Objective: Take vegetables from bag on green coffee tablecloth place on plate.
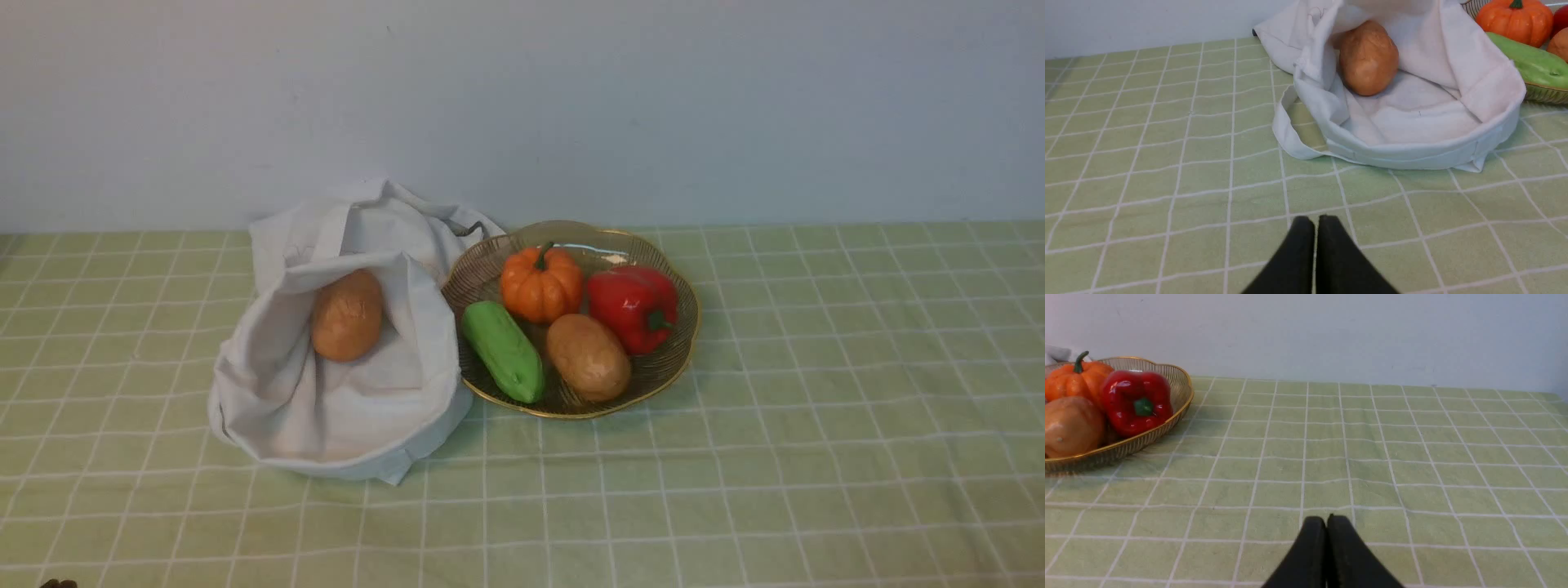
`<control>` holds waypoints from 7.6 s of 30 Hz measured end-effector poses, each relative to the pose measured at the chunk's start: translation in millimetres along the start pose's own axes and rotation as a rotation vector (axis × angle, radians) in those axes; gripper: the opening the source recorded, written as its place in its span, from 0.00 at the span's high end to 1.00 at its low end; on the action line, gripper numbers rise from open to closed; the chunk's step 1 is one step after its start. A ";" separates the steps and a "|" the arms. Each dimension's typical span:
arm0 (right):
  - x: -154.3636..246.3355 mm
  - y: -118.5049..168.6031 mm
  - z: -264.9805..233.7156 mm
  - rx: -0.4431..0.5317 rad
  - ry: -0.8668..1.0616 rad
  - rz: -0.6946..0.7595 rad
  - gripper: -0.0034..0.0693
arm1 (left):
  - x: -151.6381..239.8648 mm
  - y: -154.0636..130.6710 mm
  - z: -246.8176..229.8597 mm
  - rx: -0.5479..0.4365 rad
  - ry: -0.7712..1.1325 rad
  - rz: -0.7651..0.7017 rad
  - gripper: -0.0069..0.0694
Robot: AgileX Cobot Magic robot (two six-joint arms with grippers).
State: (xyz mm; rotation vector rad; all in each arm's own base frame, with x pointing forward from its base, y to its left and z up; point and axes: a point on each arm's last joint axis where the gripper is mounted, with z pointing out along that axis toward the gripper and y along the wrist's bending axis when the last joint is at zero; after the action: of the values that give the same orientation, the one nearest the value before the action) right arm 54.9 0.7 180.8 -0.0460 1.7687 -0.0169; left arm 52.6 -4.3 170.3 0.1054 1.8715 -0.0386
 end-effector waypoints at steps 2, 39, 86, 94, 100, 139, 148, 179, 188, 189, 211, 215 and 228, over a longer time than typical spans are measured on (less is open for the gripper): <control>0.0 0.0 0.0 0.000 0.000 0.000 0.97 | 0.0 0.0 0.0 0.000 0.000 0.000 0.92; 0.0 0.0 0.0 0.000 0.000 0.000 0.97 | -1.6 -8.9 -0.4 0.100 0.005 -0.470 0.92; 0.0 0.0 0.0 0.000 0.000 0.000 0.97 | -137.5 -61.8 166.4 0.392 0.984 -0.149 0.62; 0.0 0.0 0.0 0.000 0.000 0.000 0.97 | -150.1 -57.1 244.1 0.204 0.875 -0.002 0.26; 0.0 0.0 0.0 0.000 0.000 0.000 0.97 | -147.3 -59.5 286.8 0.133 0.821 -0.008 0.12; 0.0 0.0 0.0 0.000 0.000 0.000 0.97 | -157.4 -103.0 241.0 0.036 1.033 0.330 0.31; 0.0 0.0 0.0 0.000 0.000 0.000 0.97 | -173.9 -148.5 226.9 0.241 0.863 0.160 0.31; 0.0 0.0 0.0 0.000 0.000 0.000 0.97 | -140.0 -199.5 334.8 0.286 0.865 -0.093 0.06; 0.0 0.0 0.0 0.000 0.000 0.000 0.97 | -206.2 -197.9 306.9 0.342 0.833 -0.084 0.07; 0.0 0.0 0.0 0.000 0.000 0.000 0.97 | -221.4 -195.7 297.2 0.356 0.830 -0.066 0.10; 0.0 0.0 0.0 0.000 0.000 0.000 0.97 | -260.7 -128.4 134.3 0.442 0.852 0.128 0.92; 0.0 0.0 0.0 0.000 0.000 0.000 0.97 | -236.1 -116.9 108.7 0.459 0.868 0.103 0.92; 0.0 0.0 0.0 0.000 0.000 0.000 0.97 | -154.0 -98.7 68.5 0.549 0.392 -0.141 0.92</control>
State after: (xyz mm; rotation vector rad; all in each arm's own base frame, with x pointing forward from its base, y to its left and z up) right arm 54.9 0.7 180.8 -0.0460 1.7687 -0.0169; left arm 154.1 -116.2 294.1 0.3803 2.2116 -0.6718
